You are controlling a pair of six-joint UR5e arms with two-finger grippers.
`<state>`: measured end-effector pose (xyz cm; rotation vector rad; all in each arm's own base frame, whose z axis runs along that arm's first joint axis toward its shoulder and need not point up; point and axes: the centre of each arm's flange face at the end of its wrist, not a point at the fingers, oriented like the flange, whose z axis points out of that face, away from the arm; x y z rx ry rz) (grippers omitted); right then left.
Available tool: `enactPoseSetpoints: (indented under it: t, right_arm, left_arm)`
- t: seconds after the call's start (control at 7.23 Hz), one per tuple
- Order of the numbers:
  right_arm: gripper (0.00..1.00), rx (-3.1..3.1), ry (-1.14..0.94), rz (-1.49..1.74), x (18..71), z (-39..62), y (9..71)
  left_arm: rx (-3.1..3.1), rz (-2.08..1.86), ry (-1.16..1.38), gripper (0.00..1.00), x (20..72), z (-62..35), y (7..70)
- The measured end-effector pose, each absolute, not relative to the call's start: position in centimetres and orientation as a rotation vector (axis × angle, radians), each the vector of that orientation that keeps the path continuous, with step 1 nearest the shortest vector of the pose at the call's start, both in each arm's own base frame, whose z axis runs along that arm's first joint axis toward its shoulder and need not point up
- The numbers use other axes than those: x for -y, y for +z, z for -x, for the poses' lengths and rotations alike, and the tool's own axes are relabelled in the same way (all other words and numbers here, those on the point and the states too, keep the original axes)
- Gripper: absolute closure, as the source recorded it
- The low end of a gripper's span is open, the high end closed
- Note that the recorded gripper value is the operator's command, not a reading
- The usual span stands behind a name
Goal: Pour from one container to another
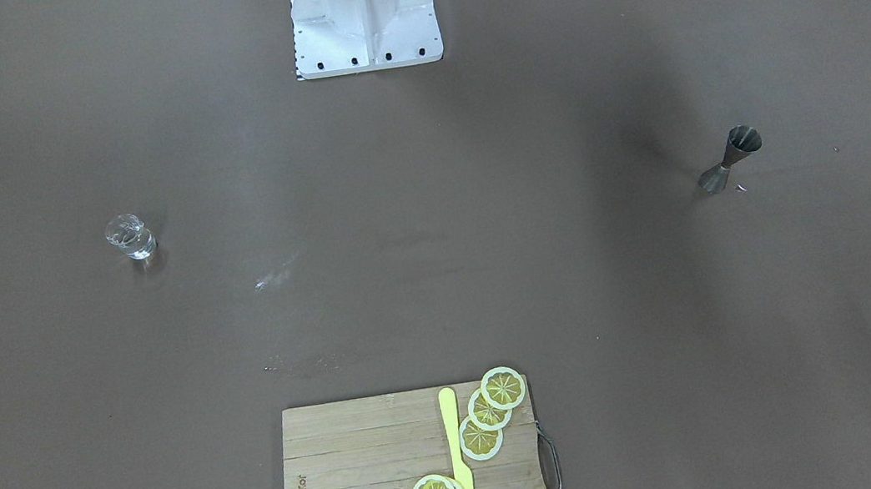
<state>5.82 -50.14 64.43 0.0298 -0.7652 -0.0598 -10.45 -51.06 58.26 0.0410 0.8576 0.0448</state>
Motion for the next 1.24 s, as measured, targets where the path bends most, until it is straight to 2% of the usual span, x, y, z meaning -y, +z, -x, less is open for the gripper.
enactPoseSetpoints:
  t: [0.41,1.24]
  right_arm:
    - [0.00,0.760,-0.061,-0.028,50.2,-5.8,64.7]
    - [0.00,0.757,-0.063,-0.030,50.2,-5.8,64.7]
  left_arm:
    - [-0.872,-0.011,0.014,0.02,46.8,10.5,62.1]
    - [-0.850,0.002,-0.031,0.02,44.8,12.0,63.6]
